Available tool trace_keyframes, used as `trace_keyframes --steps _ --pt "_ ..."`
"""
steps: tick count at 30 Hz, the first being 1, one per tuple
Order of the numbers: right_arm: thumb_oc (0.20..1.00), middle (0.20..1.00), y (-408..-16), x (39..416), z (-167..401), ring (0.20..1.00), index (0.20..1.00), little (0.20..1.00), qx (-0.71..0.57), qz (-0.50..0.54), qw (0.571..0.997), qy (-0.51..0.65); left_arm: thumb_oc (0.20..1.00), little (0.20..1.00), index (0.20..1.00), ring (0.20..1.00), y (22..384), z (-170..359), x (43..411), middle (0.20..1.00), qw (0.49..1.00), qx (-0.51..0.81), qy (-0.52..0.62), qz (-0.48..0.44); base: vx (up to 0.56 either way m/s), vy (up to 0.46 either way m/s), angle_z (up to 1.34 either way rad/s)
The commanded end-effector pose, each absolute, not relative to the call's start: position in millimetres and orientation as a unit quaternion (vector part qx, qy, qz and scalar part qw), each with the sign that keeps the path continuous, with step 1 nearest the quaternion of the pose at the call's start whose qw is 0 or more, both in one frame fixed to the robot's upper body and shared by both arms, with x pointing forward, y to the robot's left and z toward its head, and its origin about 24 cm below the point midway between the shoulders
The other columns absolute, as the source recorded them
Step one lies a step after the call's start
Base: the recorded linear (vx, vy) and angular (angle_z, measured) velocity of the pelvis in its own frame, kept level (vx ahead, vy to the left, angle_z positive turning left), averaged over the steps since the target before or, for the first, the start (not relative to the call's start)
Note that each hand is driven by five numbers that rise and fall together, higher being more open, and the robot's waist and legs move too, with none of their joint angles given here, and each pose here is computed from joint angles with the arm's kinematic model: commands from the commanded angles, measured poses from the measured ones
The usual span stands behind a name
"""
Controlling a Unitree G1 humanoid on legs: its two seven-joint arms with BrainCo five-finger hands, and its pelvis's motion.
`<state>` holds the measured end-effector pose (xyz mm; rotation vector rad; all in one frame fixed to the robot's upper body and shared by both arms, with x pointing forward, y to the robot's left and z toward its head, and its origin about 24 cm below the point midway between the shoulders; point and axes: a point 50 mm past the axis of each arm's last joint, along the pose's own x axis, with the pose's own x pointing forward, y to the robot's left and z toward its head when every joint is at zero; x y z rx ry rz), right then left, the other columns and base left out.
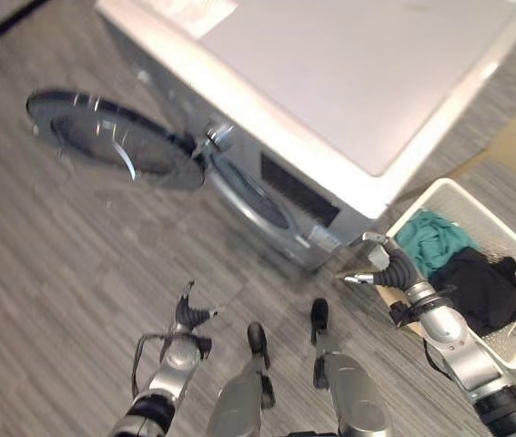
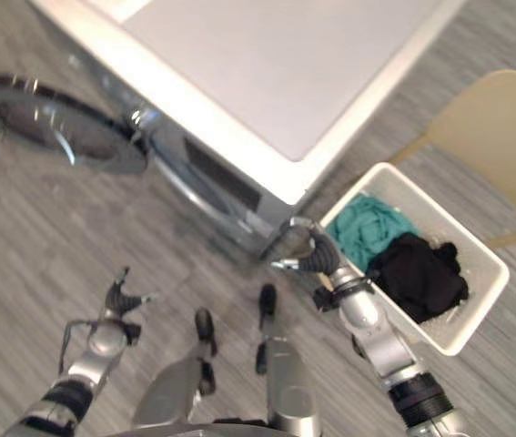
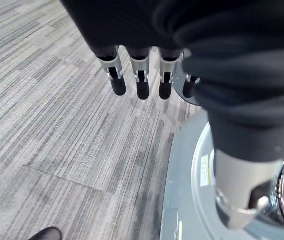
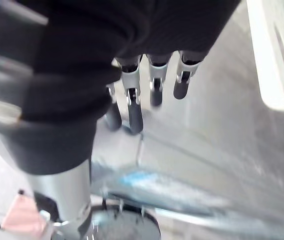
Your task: Grab the laundry basket,head to the washer,open it,put in the laundry and shut it.
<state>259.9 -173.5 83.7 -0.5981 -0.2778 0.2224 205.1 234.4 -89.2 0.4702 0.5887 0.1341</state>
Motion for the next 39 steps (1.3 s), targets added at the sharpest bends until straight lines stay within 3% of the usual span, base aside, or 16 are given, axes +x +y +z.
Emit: trace_keyframes --steps 1,10,17,28,39 --pt "1.0 1.0 -176 258 94 1.0 1.0 1.0 -0.327 0.095 0.924 -0.174 1.0 1.0 1.0 1.0 243 -94 201 1.0 0.924 0.216 0.307 0.073 0.14 -0.13 -1.67" --pt "1.0 1.0 -211 254 73 1.0 1.0 1.0 -0.416 0.056 0.901 -0.106 1.0 1.0 1.0 1.0 227 -124 158 1.0 0.905 0.177 0.383 0.049 0.14 -0.207 -0.7" --pt "1.0 1.0 -203 279 77 1.0 1.0 1.0 -0.448 0.087 0.883 -0.108 1.0 1.0 1.0 1.0 211 -125 163 1.0 0.913 0.163 0.374 0.021 0.02 -0.074 -0.76" --pt "1.0 1.0 -183 308 82 1.0 1.0 1.0 -0.506 0.133 0.844 -0.118 1.0 1.0 1.0 1.0 219 -128 160 1.0 0.904 0.177 0.388 0.022 0.05 0.067 -0.3" --pt "1.0 1.0 -183 372 102 1.0 1.0 1.0 -0.639 0.075 0.76 -0.091 1.0 1.0 1.0 1.0 238 -106 193 1.0 0.918 0.206 0.334 0.057 -0.02 0.06 0.14"
